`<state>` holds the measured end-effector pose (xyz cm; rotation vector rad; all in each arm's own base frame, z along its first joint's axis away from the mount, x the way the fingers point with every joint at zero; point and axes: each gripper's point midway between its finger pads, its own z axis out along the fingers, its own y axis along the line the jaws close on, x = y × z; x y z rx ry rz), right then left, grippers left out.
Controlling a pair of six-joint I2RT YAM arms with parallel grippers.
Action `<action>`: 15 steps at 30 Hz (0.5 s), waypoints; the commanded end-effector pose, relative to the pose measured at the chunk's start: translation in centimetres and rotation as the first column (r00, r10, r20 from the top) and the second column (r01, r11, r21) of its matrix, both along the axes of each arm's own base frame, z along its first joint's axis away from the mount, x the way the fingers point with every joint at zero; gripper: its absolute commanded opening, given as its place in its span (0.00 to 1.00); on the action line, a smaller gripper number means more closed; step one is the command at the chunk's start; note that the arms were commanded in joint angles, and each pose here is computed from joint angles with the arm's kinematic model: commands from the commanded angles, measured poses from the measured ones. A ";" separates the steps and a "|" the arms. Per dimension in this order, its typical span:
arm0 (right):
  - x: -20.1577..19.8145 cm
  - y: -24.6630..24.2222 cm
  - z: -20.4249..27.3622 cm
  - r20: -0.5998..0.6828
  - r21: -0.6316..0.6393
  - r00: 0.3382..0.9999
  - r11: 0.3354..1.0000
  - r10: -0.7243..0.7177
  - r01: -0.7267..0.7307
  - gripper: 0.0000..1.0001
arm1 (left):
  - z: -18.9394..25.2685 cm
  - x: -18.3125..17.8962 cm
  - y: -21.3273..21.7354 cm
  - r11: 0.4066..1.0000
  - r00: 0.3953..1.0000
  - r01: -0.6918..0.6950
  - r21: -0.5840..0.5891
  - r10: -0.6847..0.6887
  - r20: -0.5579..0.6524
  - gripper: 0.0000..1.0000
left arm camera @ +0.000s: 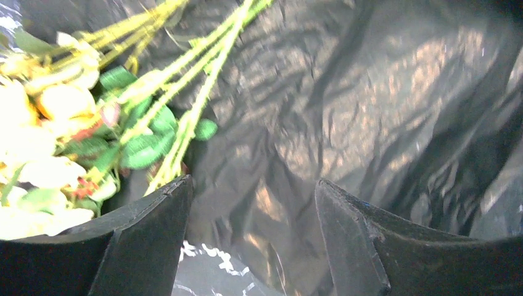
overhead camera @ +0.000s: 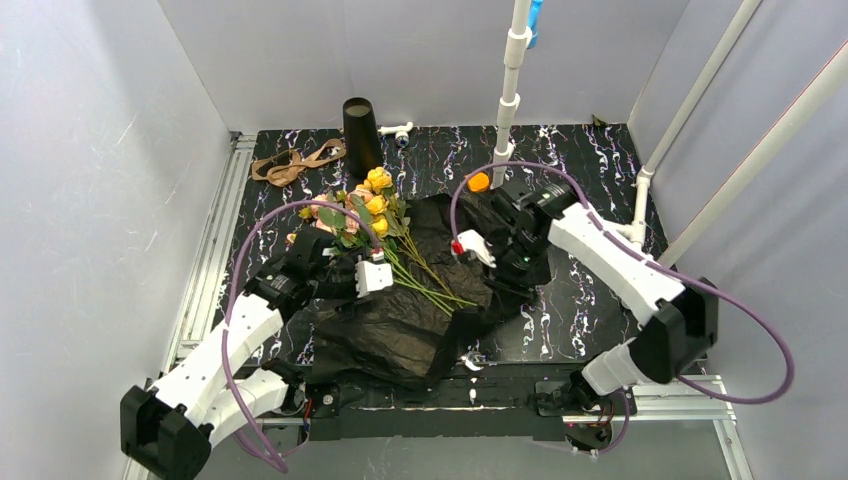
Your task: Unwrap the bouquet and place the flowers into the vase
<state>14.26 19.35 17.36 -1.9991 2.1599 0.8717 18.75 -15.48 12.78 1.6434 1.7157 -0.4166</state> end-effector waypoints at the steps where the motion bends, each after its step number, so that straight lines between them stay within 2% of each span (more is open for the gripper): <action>1: -1.4 -3.3 0.6 0.128 -0.034 0.990 0.998 0.052 -0.048 0.53 | 2.0 1.4 -4.8 0.992 0.999 0.032 -0.124 -0.031 0.012 0.72; 2: -1.6 -3.9 0.6 0.155 -0.044 0.986 0.998 0.055 -0.048 0.59 | 2.1 1.7 -6.0 0.990 0.999 0.045 -0.132 -0.043 0.019 0.72; 5: -1.7 -5.2 1.4 0.236 -0.054 0.971 0.998 0.038 -0.026 0.91 | 1.6 1.5 -9.6 0.986 0.997 0.077 -0.149 -0.077 0.005 0.72; 6: -1.6 -5.1 2.2 0.260 -0.039 0.966 0.999 0.011 -0.001 0.97 | 1.4 1.1 -10.9 0.984 0.995 0.095 -0.149 -0.094 0.013 0.72; 11: -0.5 -3.5 9.0 0.369 0.141 0.914 0.982 -0.168 0.124 0.98 | -0.3 -3.0 -16.8 0.956 0.968 0.246 -0.159 -0.233 0.096 0.71; 15: 0.8 -3.6 13.8 0.460 0.273 0.820 0.933 -0.341 0.235 0.98 | -1.9 -6.7 -19.8 0.920 0.929 0.367 -0.135 -0.354 0.111 0.70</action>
